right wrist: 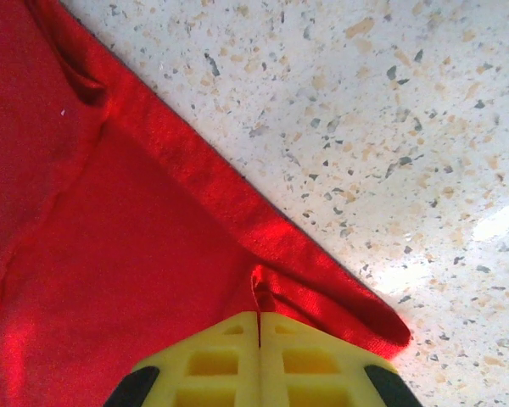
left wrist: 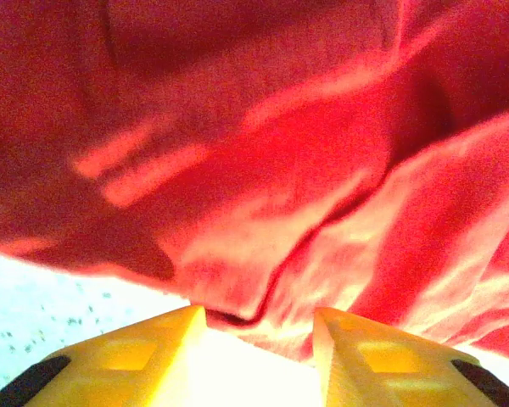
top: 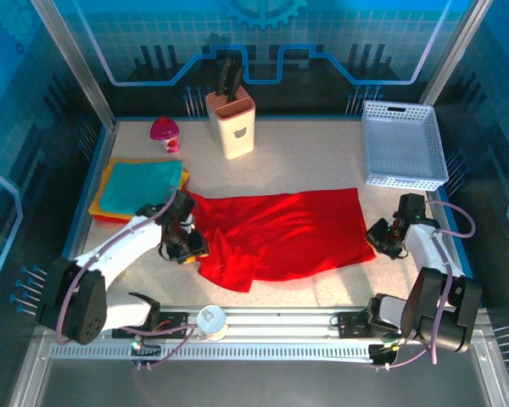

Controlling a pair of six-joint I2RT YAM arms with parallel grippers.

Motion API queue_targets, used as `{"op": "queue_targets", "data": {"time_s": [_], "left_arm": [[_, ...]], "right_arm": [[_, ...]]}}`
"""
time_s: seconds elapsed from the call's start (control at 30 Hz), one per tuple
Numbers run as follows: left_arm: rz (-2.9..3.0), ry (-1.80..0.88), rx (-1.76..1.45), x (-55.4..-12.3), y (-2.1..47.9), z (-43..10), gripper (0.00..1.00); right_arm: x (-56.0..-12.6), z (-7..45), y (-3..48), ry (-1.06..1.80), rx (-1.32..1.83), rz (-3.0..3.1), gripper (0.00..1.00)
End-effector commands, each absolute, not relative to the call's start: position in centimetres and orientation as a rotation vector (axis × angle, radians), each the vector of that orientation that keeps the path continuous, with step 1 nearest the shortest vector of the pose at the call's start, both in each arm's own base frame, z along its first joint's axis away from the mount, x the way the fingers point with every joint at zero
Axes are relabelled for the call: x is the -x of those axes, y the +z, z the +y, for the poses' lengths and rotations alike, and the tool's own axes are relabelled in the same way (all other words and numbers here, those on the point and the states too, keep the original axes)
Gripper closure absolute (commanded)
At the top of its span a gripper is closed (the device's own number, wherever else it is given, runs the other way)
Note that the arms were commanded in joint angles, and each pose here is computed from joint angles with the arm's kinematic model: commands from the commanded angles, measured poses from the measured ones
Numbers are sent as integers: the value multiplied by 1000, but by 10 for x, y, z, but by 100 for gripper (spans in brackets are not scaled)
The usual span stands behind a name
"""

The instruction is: Fold and stack the t-shirts

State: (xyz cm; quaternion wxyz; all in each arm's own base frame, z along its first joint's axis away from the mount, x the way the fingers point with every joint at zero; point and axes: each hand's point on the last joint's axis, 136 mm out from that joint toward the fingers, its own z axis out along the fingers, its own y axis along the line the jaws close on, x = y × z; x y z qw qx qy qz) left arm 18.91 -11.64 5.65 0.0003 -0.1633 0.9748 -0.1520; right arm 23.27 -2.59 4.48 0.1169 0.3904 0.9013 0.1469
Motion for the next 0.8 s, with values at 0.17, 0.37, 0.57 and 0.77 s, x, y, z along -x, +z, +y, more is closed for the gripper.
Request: {"op": "queue_targets", "data": {"time_s": [0.17, 0.37, 0.57, 0.77], "left_arm": [[3126, -376, 603, -169, 30, -122, 61], [3163, -290, 570, -157, 22, -120, 62], [3141, -220, 555, -152, 15, -109, 59], [3129, -234, 540, -156, 10, -111, 58]], "right_arm": [[-233, -23, 48, 480, -1116, 2637, 100], [-233, -24, 51, 468, -1103, 2641, 100], [-234, -23, 52, 481, -1103, 2639, 100], [-235, -22, 52, 493, -1102, 2643, 100]]}}
